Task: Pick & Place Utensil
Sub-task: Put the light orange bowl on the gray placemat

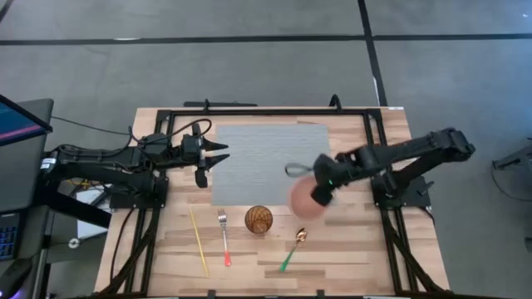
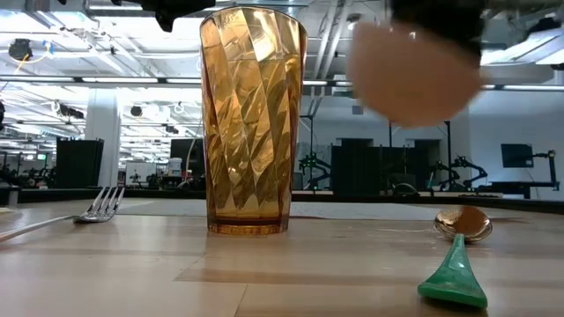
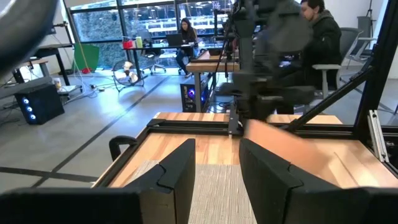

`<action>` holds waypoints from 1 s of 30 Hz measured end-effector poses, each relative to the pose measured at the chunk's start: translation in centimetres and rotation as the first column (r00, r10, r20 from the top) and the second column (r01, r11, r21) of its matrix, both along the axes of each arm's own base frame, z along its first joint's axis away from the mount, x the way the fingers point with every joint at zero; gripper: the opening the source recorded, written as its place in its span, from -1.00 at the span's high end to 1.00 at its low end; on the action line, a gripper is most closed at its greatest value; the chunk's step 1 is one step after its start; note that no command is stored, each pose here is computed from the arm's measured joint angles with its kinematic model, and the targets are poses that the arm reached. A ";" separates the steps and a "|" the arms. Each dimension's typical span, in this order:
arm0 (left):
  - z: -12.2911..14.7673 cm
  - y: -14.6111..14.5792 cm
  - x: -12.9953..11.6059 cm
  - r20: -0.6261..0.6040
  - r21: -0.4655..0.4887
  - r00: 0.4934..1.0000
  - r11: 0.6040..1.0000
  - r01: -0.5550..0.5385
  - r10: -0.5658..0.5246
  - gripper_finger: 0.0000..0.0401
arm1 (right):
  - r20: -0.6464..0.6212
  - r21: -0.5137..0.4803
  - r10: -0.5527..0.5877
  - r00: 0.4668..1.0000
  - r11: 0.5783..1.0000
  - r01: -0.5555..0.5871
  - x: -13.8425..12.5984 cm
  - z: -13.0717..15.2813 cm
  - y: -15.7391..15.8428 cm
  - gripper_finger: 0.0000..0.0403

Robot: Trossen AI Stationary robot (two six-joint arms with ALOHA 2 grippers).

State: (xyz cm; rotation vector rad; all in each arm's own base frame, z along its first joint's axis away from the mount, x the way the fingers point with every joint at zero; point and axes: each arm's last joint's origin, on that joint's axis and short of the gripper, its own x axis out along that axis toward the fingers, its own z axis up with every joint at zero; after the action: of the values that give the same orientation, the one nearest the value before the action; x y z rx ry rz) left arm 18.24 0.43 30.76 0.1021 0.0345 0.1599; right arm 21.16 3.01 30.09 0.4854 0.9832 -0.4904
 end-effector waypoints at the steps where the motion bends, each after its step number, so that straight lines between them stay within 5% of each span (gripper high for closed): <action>1: 0.0 0.0 0.0 0.000 0.000 1.000 1.000 0.000 0.000 0.37 | 0.017 -0.013 -0.050 0.999 0.999 0.050 0.2 0.1 -0.9 0.94; 5: 0.0 0.0 0.0 0.003 0.000 1.000 1.000 0.000 0.000 0.37 | 0.099 -0.012 -0.201 0.975 0.979 0.203 1.5 0.2 -4.8 0.94; 12: 0.0 0.0 0.0 0.004 0.000 1.000 1.000 0.002 -0.002 0.37 | 0.244 0.080 -0.063 0.968 0.996 0.044 6.3 -1.5 -9.8 0.97; 16: 0.0 0.0 0.0 0.003 0.000 1.000 1.000 0.002 -0.002 0.37 | 0.138 0.152 0.000 0.990 0.988 -0.021 8.3 -3.9 -12.2 0.99; 21: 0.0 0.0 0.0 0.003 0.000 1.000 1.000 0.001 -0.001 0.37 | 0.022 0.177 -0.031 0.999 0.984 0.027 9.7 -5.8 -15.1 0.97; 30: 0.0 0.0 0.0 0.003 0.000 1.000 1.000 0.000 0.000 0.37 | -0.063 0.301 -0.005 0.998 0.953 0.024 9.9 -8.5 -17.5 0.97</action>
State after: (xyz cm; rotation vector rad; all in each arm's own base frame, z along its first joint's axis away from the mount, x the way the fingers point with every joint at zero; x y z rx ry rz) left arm 18.24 0.43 30.77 0.1019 0.0317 0.1604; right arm 31.10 -14.47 21.62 0.7564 1.1213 -0.3700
